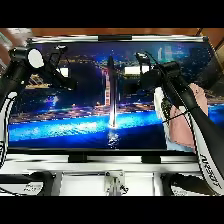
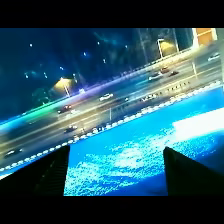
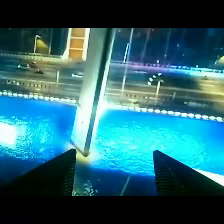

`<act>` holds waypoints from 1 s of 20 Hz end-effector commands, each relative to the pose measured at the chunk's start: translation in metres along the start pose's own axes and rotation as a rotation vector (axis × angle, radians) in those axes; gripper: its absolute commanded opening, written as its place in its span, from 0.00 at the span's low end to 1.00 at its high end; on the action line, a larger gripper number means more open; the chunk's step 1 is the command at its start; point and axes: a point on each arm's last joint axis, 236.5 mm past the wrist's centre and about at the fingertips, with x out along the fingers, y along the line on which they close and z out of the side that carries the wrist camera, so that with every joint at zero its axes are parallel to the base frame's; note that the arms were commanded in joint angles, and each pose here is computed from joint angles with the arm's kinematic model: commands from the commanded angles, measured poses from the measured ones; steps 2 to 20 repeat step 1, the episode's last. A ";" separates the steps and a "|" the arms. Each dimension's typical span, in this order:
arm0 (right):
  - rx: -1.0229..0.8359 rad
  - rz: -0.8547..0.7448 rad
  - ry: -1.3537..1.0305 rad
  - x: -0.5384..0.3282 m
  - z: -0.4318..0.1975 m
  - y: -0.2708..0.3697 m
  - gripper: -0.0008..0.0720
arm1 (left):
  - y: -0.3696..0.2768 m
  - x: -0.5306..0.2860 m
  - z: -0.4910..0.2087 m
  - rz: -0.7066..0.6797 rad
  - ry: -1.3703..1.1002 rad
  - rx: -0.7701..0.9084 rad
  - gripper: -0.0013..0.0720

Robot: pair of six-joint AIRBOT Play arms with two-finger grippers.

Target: Fold the shirts.

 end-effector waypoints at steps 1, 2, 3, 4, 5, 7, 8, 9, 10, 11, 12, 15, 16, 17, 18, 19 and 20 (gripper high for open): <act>0.000 0.008 -0.030 0.000 0.007 0.002 0.81 | 0.001 0.000 0.000 0.004 -0.002 0.008 1.00; 0.000 0.008 -0.030 0.000 0.007 0.002 0.81 | 0.001 0.000 0.000 0.004 -0.002 0.008 1.00; 0.000 0.008 -0.030 0.000 0.007 0.002 0.81 | 0.001 0.000 0.000 0.004 -0.002 0.008 1.00; 0.000 0.008 -0.030 0.000 0.007 0.002 0.81 | 0.001 0.000 0.000 0.004 -0.002 0.008 1.00; 0.000 0.008 -0.030 0.000 0.007 0.002 0.81 | 0.001 0.000 0.000 0.004 -0.002 0.008 1.00; 0.000 0.008 -0.030 0.000 0.007 0.002 0.81 | 0.001 0.000 0.000 0.004 -0.002 0.008 1.00; 0.000 0.008 -0.030 0.000 0.007 0.002 0.81 | 0.001 0.000 0.000 0.004 -0.002 0.008 1.00; 0.000 0.008 -0.030 0.000 0.007 0.002 0.81 | 0.001 0.000 0.000 0.004 -0.002 0.008 1.00; 0.000 0.008 -0.030 0.000 0.007 0.002 0.81 | 0.001 0.000 0.000 0.004 -0.002 0.008 1.00; 0.000 0.008 -0.030 0.000 0.007 0.002 0.81 | 0.001 0.000 0.000 0.004 -0.002 0.008 1.00; 0.000 0.008 -0.030 0.000 0.007 0.002 0.81 | 0.001 0.000 0.000 0.004 -0.002 0.008 1.00; 0.000 0.008 -0.030 0.000 0.007 0.002 0.81 | 0.001 0.000 0.000 0.004 -0.002 0.008 1.00; 0.000 0.008 -0.030 0.000 0.007 0.002 0.81 | 0.001 0.000 0.000 0.004 -0.002 0.008 1.00; 0.000 0.008 -0.030 0.000 0.007 0.002 0.81 | 0.001 0.000 0.000 0.004 -0.002 0.008 1.00; 0.000 0.008 -0.030 0.000 0.007 0.002 0.81 | 0.001 0.000 0.000 0.004 -0.002 0.008 1.00; 0.000 0.008 -0.030 0.000 0.007 0.002 0.81 | 0.001 0.000 0.000 0.004 -0.002 0.008 1.00; 0.000 0.008 -0.030 0.000 0.007 0.002 0.81 | 0.001 0.000 0.000 0.004 -0.002 0.008 1.00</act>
